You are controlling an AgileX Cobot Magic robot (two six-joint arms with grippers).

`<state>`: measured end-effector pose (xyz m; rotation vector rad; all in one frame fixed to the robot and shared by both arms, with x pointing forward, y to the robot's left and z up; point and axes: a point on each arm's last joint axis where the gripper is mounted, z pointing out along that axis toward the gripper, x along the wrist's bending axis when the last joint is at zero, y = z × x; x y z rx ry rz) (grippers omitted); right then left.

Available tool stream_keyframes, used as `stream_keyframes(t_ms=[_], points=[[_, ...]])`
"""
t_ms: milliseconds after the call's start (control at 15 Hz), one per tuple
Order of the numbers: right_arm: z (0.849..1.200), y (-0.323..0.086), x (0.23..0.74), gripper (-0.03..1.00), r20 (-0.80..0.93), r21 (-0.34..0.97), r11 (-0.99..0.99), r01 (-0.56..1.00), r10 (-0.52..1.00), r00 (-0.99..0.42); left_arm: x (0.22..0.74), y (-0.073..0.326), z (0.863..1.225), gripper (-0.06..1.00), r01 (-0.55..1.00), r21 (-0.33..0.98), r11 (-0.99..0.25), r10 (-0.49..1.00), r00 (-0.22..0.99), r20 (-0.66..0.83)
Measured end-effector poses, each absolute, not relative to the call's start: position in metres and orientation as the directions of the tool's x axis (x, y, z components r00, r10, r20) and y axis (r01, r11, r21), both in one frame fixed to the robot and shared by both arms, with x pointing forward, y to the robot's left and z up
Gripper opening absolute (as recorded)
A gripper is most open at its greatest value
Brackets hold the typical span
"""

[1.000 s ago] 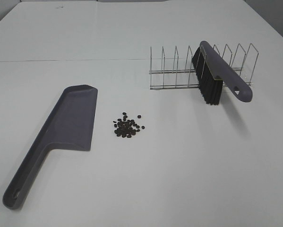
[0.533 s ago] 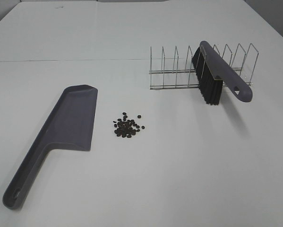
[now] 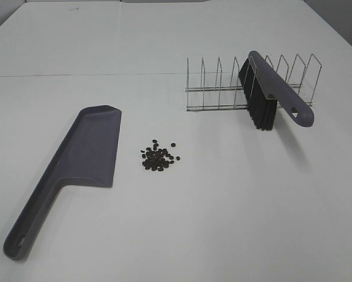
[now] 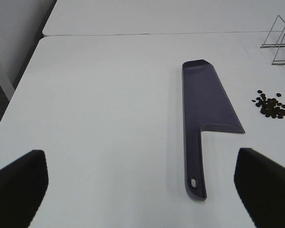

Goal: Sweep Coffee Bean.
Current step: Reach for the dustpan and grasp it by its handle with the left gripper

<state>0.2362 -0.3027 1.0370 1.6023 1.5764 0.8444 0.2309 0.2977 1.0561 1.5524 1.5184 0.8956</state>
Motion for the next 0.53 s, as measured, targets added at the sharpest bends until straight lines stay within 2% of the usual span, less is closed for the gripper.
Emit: stream_keyframes(t_ms=[400, 533], points=[[1.037, -0.3027, 0.2362, 0.98, -0.035, 0.851, 0.011, 0.524, 0.999, 0.036, 0.2315, 0.2996, 1.0561, 0.99, 0.459, 0.889, -0.002, 1.0, 0.028, -0.013], [1.037, -0.3027, 0.2362, 0.98, -0.035, 0.851, 0.011, 0.524, 0.999, 0.036, 0.2393, 0.2995, 1.0574, 0.99, 0.516, 0.856, -0.003, 1.0, 0.028, -0.014]])
